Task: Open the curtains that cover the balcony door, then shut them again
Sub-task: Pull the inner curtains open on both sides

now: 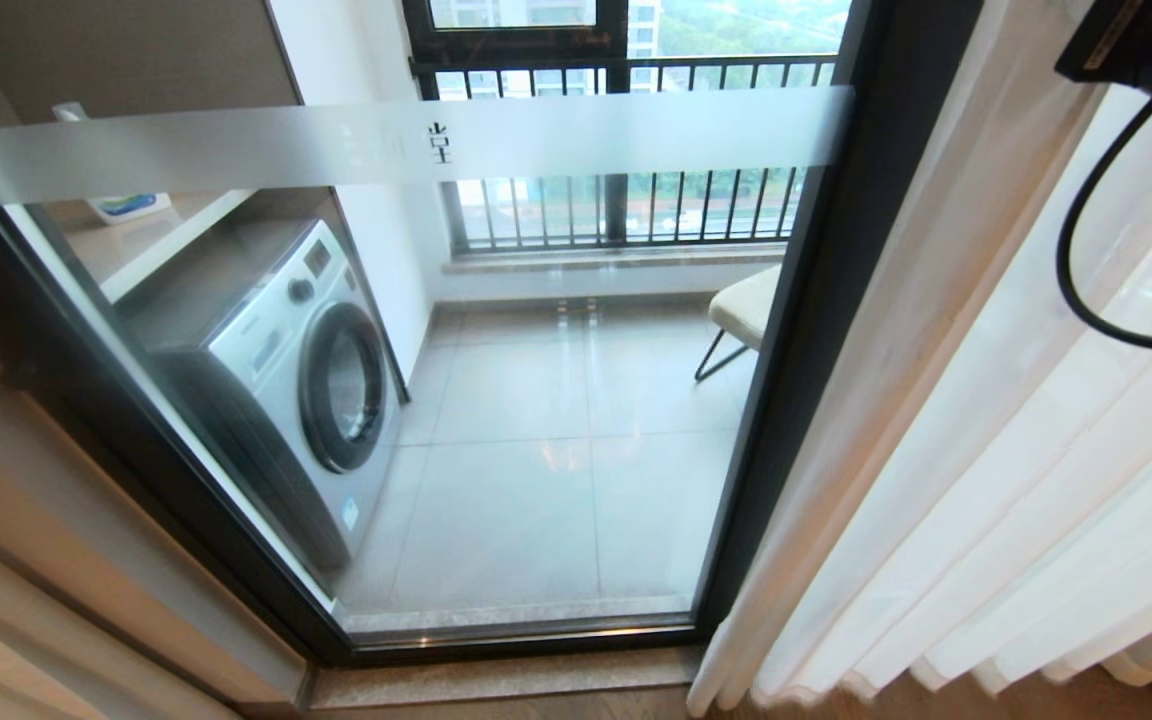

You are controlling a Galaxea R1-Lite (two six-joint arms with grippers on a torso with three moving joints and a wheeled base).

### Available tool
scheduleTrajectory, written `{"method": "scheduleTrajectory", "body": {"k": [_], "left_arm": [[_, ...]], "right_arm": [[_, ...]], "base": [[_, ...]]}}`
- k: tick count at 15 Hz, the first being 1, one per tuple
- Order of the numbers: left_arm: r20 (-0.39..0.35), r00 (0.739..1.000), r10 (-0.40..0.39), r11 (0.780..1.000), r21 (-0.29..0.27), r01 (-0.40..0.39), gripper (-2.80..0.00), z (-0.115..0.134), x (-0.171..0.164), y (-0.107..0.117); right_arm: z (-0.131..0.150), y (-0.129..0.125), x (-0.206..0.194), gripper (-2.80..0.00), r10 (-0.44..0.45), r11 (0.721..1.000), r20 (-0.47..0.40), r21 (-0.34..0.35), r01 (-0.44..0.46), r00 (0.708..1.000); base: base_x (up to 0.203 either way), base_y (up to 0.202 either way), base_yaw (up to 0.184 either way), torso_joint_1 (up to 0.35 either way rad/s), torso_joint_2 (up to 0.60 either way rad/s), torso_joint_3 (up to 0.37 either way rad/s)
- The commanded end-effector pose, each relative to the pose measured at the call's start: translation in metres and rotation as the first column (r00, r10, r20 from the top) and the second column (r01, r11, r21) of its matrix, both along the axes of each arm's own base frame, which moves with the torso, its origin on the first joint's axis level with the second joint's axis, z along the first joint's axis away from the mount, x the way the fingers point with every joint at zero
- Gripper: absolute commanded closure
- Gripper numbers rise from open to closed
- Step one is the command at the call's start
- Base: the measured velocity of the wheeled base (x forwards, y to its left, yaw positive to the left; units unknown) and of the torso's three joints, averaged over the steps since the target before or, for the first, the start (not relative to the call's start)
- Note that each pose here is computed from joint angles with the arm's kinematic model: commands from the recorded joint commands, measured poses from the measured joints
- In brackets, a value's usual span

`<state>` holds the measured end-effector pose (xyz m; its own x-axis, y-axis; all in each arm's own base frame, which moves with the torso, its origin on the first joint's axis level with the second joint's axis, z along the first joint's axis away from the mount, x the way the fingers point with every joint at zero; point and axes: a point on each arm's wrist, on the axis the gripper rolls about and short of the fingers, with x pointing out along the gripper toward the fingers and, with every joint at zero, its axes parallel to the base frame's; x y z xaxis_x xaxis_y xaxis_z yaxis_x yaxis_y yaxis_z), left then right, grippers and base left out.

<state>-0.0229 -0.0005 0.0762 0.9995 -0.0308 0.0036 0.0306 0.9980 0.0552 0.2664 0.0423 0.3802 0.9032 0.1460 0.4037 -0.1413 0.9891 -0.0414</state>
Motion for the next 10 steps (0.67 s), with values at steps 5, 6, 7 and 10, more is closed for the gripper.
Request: {"method": "scheduleTrajectory", "body": {"k": [5, 6, 7, 10], "left_arm": [[-0.001, 1.0, 0.0, 1.0, 0.0, 0.0, 0.0, 0.0, 0.0, 0.0], [0.0, 1.0, 0.0, 1.0, 0.0, 0.0, 0.0, 0.0, 0.0, 0.0], [0.0, 1.0, 0.0, 1.0, 0.0, 0.0, 0.0, 0.0, 0.0, 0.0], [-0.001, 1.0, 0.0, 1.0, 0.0, 0.0, 0.0, 0.0, 0.0, 0.0]], "right_arm": [[0.002, -0.015, -0.029, 0.0, -0.04, 0.999, 0.016, 0.006, 0.04, 0.999], [0.001, -0.016, -0.033, 0.0, -0.044, 0.999, 0.016, 0.004, 0.044, 0.999], [-0.001, -0.017, -0.037, 0.0, -0.047, 0.999, 0.012, 0.003, 0.047, 0.999], [-0.004, -0.027, -0.043, 0.0, -0.084, 0.996, 0.001, 0.002, 0.084, 0.996]], "base": [[0.0, 0.0, 0.0, 0.0, 0.0, 0.0], [0.0, 0.0, 0.0, 0.0, 0.0, 0.0], [0.0, 0.0, 0.0, 0.0, 0.0, 0.0], [0.0, 0.0, 0.0, 0.0, 0.0, 0.0]]}}
